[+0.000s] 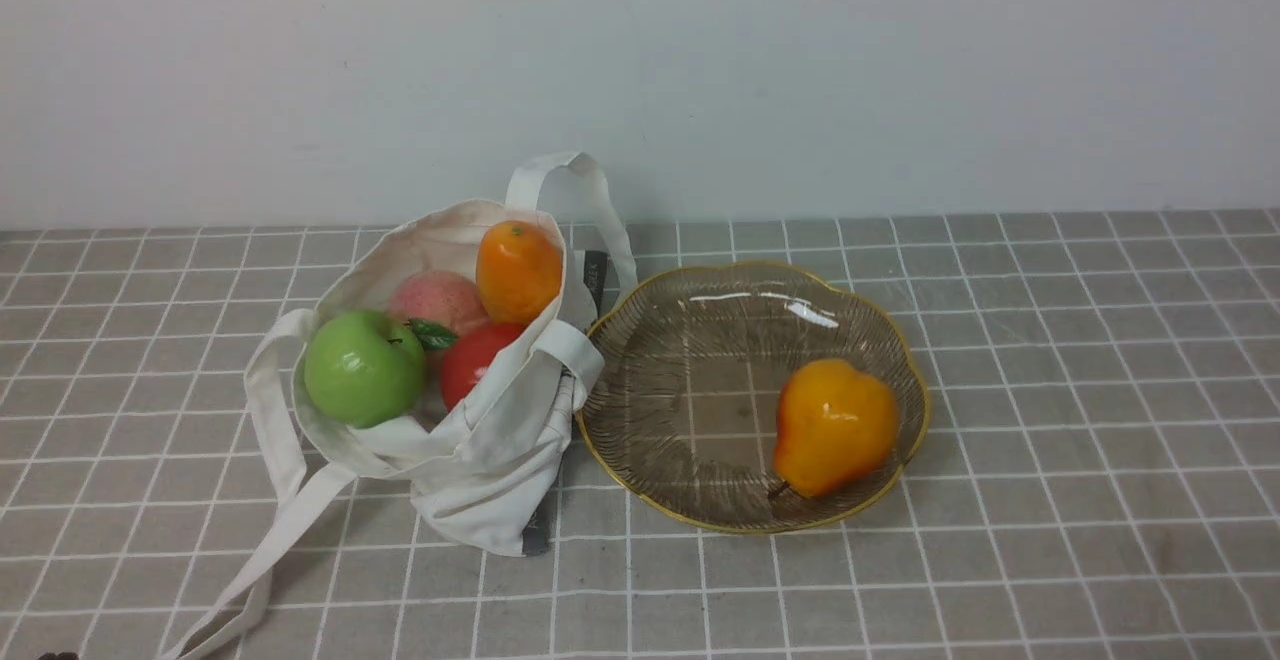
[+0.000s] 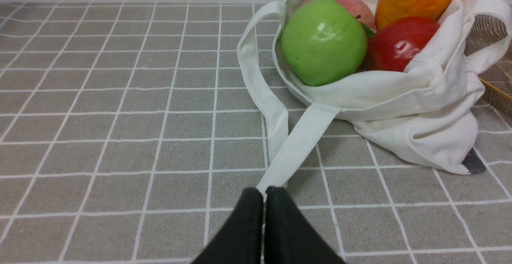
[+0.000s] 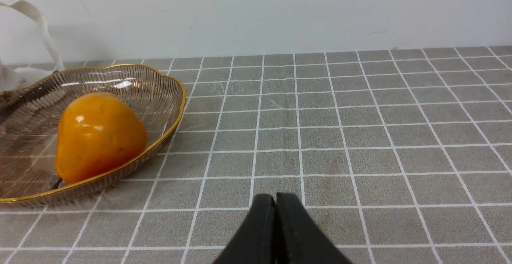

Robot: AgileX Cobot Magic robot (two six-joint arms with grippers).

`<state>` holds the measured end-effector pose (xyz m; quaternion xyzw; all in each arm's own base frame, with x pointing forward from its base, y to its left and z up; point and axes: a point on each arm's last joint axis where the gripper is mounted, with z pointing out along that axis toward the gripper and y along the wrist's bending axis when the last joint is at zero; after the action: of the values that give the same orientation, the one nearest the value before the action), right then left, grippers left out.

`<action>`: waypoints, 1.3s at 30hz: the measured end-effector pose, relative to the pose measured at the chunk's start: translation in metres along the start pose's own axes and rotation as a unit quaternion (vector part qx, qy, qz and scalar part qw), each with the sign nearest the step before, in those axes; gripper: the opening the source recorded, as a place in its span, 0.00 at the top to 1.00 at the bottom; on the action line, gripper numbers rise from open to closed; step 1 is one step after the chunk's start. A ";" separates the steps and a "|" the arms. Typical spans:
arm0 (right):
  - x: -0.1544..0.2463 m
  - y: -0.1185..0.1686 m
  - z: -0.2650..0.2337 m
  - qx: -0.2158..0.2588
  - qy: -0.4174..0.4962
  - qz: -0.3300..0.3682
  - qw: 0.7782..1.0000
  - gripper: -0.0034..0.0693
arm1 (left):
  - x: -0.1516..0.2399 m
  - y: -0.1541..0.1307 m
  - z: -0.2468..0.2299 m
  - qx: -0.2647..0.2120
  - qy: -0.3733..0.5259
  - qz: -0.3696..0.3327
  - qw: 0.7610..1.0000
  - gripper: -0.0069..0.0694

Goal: Take the fruit out of the bag on the grey coffee tablecloth and place them on the plate.
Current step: 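Reach into the white bag and grasp the apple with the left gripper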

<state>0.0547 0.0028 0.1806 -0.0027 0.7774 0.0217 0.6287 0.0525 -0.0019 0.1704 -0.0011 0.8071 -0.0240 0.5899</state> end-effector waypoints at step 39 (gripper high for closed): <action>0.000 0.000 0.000 0.000 0.000 0.000 1.000 0.97 | 0.000 0.004 0.000 -0.023 0.002 0.056 0.998 0.92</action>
<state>0.0547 0.0028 0.1806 -0.0027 0.7774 0.0217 0.6287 0.0525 0.0023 0.1702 0.0309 0.8072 0.0278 0.5888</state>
